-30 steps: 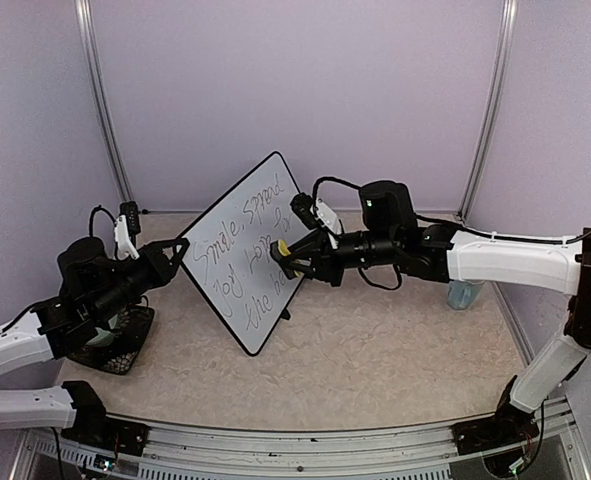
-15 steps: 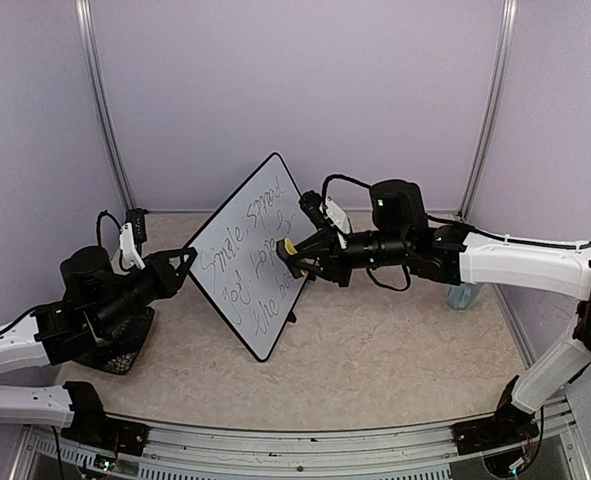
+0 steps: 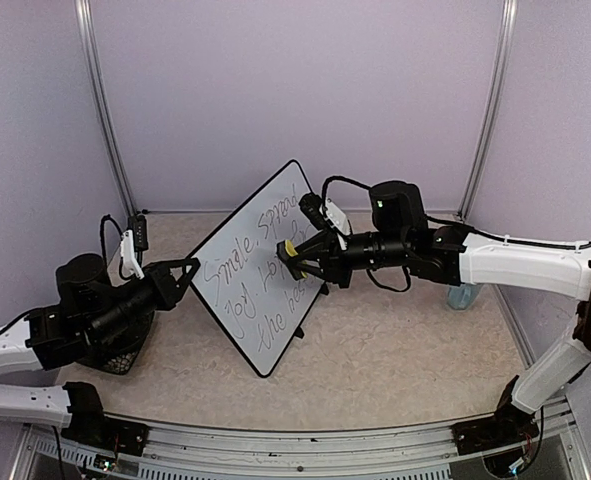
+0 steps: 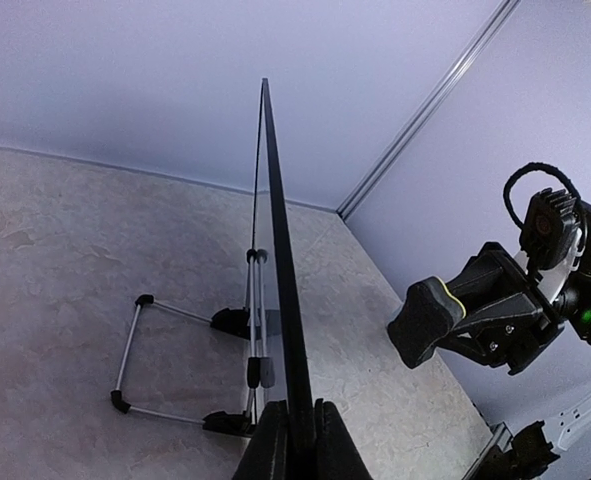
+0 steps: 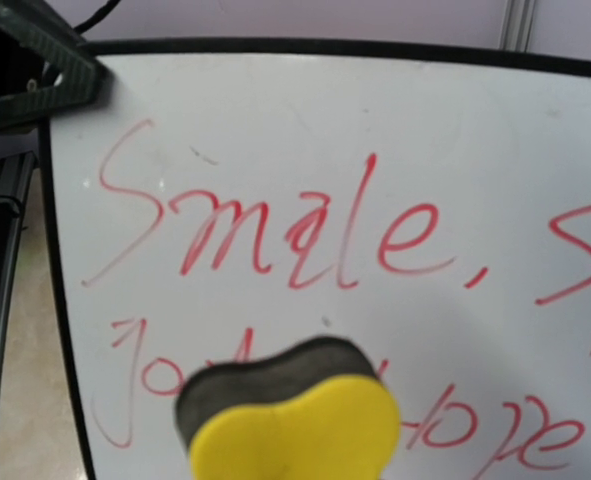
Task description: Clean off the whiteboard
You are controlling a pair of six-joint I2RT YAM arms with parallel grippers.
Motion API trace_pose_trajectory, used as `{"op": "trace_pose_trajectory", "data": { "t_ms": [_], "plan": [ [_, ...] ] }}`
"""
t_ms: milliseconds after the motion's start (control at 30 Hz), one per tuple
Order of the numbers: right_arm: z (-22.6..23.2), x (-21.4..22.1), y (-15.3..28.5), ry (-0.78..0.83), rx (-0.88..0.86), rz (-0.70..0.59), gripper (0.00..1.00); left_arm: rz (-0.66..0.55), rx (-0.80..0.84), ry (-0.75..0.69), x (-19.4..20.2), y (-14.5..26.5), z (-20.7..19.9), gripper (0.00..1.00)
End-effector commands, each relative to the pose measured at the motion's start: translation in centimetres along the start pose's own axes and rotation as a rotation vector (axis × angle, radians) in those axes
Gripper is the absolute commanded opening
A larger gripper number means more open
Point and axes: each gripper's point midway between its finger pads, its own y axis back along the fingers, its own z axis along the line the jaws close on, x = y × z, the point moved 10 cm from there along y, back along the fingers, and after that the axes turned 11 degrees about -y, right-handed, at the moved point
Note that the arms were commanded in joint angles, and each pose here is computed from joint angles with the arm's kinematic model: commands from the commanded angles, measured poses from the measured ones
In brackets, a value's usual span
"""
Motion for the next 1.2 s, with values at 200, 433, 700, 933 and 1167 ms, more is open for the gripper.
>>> {"op": "trace_pose_trajectory", "data": {
  "t_ms": [200,433,700,933,1167],
  "plan": [
    [0.2,-0.3,-0.6,-0.061,0.003,-0.006,0.15,-0.01,0.056,0.04,-1.4,-0.1,-1.5,0.35],
    [0.5,-0.6,-1.4,-0.112,0.052,0.009,0.18,-0.075,0.021,0.035,-3.4,0.4,-1.7,0.54],
    [2.1,-1.7,-3.1,-0.099,0.089,0.045,0.19,-0.045,-0.142,-0.055,-5.9,-0.1,-1.8,0.79],
    [4.3,-2.4,-4.9,-0.044,0.109,0.075,0.1,-0.021,-0.125,-0.097,-8.3,-1.1,-0.5,0.95],
    [5.7,-3.3,-6.3,-0.055,0.104,0.073,0.15,0.005,-0.046,-0.115,-8.4,-1.9,0.9,0.99]
  ]
}}
